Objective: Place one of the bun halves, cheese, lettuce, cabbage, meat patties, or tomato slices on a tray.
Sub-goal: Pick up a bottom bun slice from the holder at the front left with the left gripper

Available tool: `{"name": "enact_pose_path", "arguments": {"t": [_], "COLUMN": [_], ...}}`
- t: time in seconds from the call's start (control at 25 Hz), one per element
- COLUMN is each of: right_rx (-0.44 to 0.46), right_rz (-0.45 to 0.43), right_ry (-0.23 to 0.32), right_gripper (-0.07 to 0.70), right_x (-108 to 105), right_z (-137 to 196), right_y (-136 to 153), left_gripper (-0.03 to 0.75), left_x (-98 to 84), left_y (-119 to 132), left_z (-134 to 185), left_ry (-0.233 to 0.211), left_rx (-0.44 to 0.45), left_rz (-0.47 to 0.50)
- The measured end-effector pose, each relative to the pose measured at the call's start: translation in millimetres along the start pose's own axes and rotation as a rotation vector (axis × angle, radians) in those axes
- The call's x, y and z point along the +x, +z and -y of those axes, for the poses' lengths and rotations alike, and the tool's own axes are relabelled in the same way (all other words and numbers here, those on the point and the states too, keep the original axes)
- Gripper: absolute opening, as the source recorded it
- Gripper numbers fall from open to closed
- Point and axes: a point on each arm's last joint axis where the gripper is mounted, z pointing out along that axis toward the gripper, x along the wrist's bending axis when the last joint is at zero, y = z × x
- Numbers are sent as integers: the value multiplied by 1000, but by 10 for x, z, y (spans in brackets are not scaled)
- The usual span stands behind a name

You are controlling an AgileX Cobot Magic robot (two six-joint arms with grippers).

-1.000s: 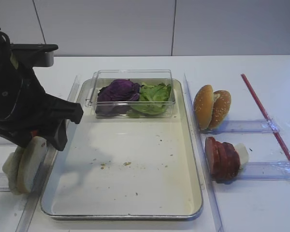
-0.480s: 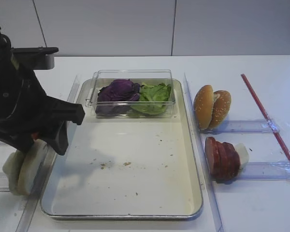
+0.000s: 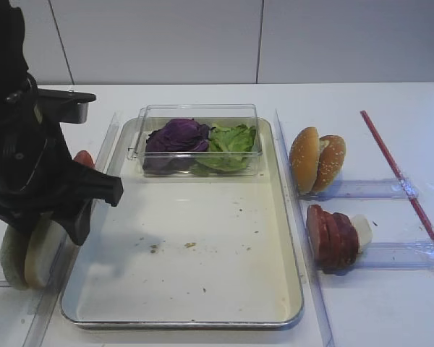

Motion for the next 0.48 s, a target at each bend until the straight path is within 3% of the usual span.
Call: {"name": "enact_pose_path", "arguments": {"t": [0.48], "right_rx": [2], "right_rz": [0], "right_ry": [0], "right_gripper": [689], "right_x": [0], "right_z": [2], "right_y": [0], "left_gripper": [187], "left_x": [38], "left_y": [-1], "left_z": [-4], "left_ry": [0], "left_rx": [-4], "left_rz": [-42]}}
